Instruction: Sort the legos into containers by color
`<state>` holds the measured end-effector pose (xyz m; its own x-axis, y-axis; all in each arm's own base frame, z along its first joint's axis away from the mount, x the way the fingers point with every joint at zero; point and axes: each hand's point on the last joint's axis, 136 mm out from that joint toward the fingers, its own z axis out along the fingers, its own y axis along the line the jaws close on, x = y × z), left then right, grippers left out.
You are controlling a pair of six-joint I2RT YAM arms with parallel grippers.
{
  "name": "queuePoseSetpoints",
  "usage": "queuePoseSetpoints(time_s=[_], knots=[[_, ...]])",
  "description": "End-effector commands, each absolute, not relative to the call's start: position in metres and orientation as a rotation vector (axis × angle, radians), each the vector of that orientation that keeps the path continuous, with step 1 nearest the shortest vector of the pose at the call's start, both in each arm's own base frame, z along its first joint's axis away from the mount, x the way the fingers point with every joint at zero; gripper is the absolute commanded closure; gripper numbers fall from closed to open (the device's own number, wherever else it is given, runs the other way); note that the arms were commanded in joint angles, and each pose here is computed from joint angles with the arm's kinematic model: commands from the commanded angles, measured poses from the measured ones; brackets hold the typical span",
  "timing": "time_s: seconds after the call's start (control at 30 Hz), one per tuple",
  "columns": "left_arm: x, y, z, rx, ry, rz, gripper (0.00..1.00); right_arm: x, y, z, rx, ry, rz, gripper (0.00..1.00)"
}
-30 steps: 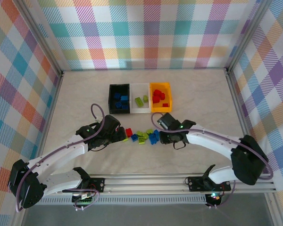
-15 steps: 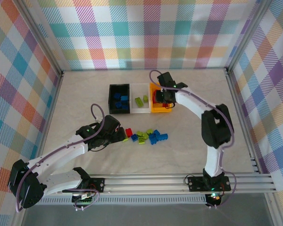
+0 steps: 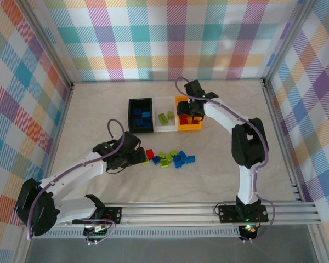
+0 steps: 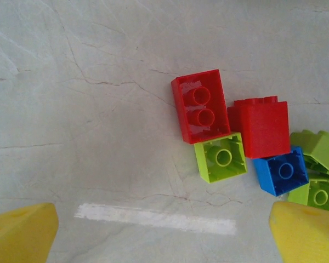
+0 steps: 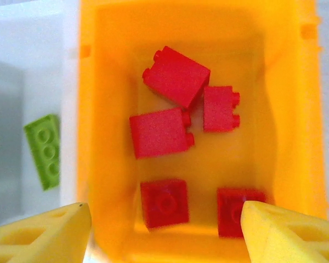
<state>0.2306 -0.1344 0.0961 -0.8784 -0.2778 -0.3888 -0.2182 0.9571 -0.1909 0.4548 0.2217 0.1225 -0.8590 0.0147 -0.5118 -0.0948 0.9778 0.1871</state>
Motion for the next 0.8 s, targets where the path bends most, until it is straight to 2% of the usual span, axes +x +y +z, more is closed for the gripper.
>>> queuePoseSetpoints(time_s=[0.0,0.17,0.43,0.57,0.77], knots=[[0.251,-0.15,0.105,-0.347,2.656,-0.28,0.07,0.431,0.235,0.163,-0.106,2.505,0.391,0.28],[0.277,-0.158,0.091,-0.389,2.647,-0.292,0.19,0.396,0.245,0.171,-0.165,2.48,0.451,0.29],[0.312,-0.159,0.064,-0.48,2.646,-0.267,0.22,0.366,0.236,0.173,-0.172,2.473,0.465,0.3],[0.317,-0.161,0.048,-0.499,2.683,-0.248,0.31,0.359,0.227,0.173,-0.167,2.466,0.444,0.3],[0.301,-0.153,0.027,-0.513,2.74,-0.204,0.43,0.353,0.218,0.175,-0.157,2.454,0.418,0.3]])
